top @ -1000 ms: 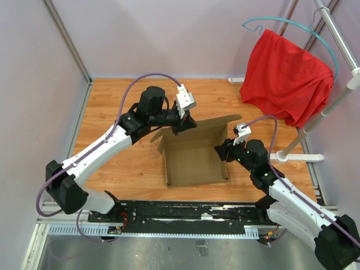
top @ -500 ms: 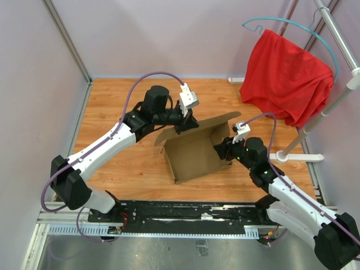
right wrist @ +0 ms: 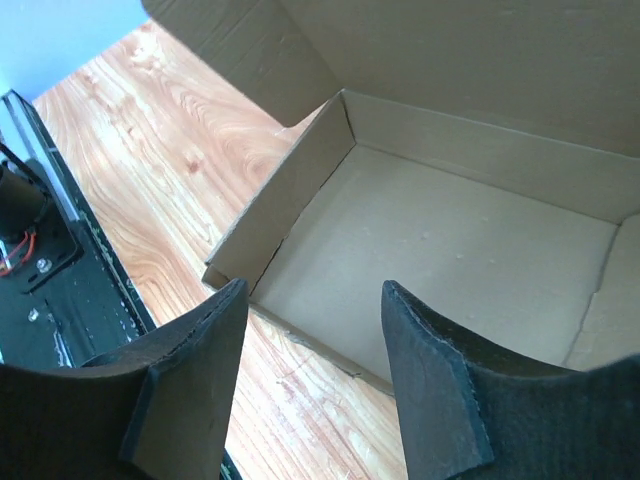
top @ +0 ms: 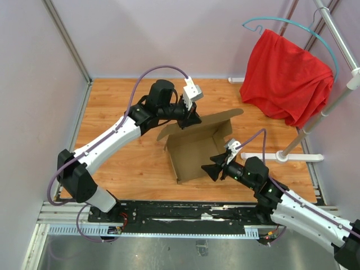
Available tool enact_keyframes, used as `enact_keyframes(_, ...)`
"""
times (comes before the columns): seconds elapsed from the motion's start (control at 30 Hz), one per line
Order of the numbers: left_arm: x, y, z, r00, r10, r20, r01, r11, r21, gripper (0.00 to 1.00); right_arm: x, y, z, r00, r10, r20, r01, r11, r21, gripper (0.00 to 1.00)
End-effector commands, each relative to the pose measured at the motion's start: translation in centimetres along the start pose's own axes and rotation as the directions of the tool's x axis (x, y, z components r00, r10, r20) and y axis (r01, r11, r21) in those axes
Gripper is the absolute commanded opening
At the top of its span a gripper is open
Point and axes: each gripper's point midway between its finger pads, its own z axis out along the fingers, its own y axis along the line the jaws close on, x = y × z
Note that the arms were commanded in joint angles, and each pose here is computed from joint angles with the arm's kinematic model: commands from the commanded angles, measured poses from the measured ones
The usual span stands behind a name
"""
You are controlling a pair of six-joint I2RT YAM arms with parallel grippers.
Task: Fold the paper box
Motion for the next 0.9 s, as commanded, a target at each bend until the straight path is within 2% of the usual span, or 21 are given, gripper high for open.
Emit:
enact_keyframes(0.0,-0.2,0.7,0.5,0.998,-0.052,-0.023,0.050,0.998,-0.043,0.00,-1.1,0.3,0.6,0.996,-0.086,0.028,0.085,0.995,0.052,0.57)
enact_keyframes(0.33,-0.7,1.4,0.6,0.998,-0.055,-0.025,0.053,0.996,-0.075,0.00,-4.1,3.4,5.2,0.980,-0.191,0.059,0.185,0.979,0.083,0.59)
enact_keyframes(0.6,-0.4,1.6,0.7,0.998,-0.059,-0.036,0.056,0.995,-0.084,0.00,-5.0,5.9,9.2,0.981,-0.182,0.070,0.178,0.982,0.064,0.58)
enact_keyframes(0.87,0.0,1.8,0.8,0.997,-0.058,-0.045,0.054,0.994,-0.090,0.00,-5.1,7.9,11.0,0.980,-0.188,0.060,0.188,0.982,0.004,0.57)
